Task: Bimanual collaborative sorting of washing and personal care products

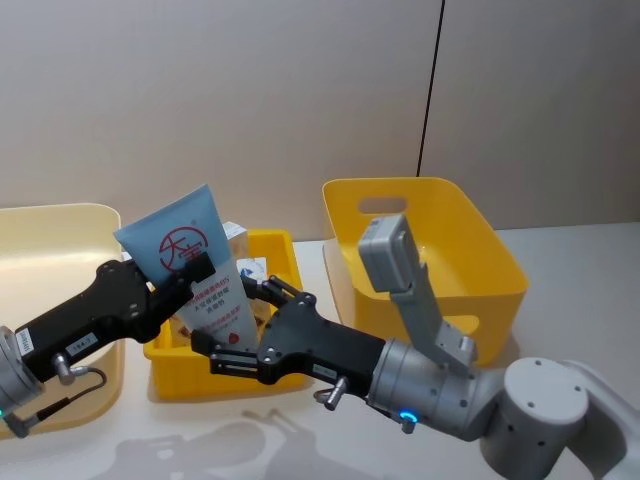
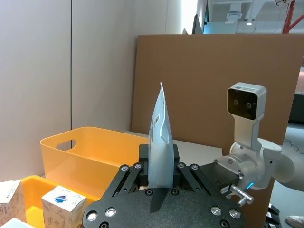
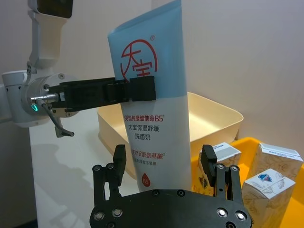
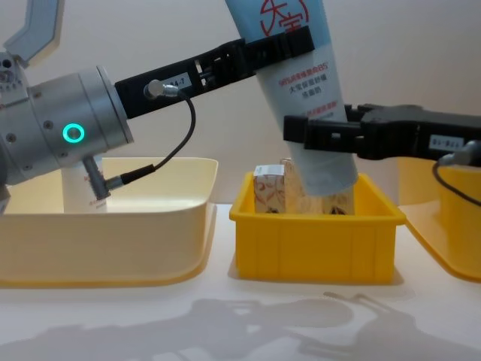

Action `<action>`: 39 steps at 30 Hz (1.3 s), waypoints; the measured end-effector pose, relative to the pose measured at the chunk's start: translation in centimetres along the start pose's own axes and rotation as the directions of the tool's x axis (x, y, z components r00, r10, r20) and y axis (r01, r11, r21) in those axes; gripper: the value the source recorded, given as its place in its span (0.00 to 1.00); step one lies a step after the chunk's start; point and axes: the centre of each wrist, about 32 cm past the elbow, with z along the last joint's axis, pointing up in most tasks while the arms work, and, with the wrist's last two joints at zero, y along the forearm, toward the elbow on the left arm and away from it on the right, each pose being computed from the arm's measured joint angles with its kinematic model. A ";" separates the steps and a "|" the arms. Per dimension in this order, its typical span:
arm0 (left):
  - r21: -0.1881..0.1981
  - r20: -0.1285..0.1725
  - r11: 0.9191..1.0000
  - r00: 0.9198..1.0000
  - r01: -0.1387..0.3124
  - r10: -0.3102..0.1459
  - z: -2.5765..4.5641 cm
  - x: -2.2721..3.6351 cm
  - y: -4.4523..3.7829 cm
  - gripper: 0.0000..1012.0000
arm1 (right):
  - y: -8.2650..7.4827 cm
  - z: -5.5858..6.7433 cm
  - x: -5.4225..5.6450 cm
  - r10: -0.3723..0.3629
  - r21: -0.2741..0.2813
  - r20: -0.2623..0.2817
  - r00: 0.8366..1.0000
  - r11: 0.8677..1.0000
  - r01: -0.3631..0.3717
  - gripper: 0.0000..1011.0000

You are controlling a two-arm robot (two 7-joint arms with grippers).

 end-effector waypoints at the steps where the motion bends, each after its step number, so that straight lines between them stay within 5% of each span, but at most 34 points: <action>1: 0.000 0.000 1.000 1.000 0.000 0.000 0.00 0.00 0.00 0.24 | 0.1 0.0 0.0 0.000 -0.001 0.001 1.000 1.000 0.000 0.99; 15: 0.000 0.000 1.000 1.000 -0.001 0.001 0.00 0.00 0.00 0.24 | 2.1 -0.4 0.4 -0.003 -0.007 0.021 1.000 1.000 0.003 0.98; 39: 0.000 0.000 1.000 1.000 -0.001 0.001 0.00 0.00 0.00 0.24 | 3.1 -0.5 0.5 0.001 -0.009 0.032 0.999 1.000 0.000 0.66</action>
